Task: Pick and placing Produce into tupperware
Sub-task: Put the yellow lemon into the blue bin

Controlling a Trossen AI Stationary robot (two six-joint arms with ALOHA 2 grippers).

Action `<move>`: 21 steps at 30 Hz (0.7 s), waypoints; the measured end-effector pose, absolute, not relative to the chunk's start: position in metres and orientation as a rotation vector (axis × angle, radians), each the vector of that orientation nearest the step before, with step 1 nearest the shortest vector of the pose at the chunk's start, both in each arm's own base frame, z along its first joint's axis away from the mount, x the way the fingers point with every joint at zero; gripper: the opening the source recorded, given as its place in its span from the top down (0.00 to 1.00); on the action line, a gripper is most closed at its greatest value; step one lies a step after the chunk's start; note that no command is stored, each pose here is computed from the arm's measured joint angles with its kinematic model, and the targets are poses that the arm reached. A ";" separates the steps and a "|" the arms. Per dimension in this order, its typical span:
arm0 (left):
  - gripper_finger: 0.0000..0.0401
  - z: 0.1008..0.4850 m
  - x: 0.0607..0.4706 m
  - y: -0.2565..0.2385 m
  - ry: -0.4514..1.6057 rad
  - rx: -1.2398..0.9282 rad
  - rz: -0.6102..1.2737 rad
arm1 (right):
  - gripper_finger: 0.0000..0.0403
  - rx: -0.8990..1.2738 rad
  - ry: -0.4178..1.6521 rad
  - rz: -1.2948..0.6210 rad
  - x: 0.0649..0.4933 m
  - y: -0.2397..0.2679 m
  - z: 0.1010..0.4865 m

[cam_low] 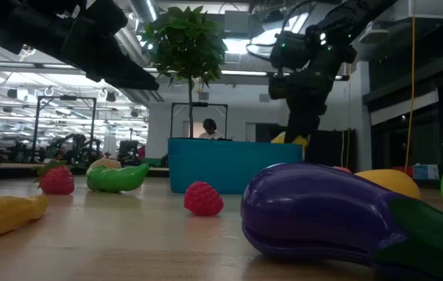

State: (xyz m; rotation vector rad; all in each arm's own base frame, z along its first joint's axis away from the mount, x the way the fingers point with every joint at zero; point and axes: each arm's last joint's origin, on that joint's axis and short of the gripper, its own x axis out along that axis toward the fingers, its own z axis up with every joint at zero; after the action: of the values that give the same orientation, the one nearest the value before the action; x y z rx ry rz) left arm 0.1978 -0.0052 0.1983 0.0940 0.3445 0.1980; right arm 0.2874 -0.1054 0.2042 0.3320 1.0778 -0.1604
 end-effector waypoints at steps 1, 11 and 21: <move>0.35 0.198 0.198 -0.005 0.344 0.094 0.198 | 0.49 0.326 1.063 -0.159 0.286 -0.105 0.209; 0.35 0.198 0.198 -0.005 0.344 0.093 0.198 | 0.49 0.219 0.886 -0.163 0.253 -0.093 0.269; 0.35 0.199 0.198 -0.005 0.340 0.092 0.199 | 0.49 0.155 0.706 -0.197 0.207 -0.076 0.276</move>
State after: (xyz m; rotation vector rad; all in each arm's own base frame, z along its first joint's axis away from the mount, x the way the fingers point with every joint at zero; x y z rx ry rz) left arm 0.1980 -0.0052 0.1987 0.0923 0.3402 0.1988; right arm 0.2075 -0.0758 0.2758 0.1549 0.7061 -0.1971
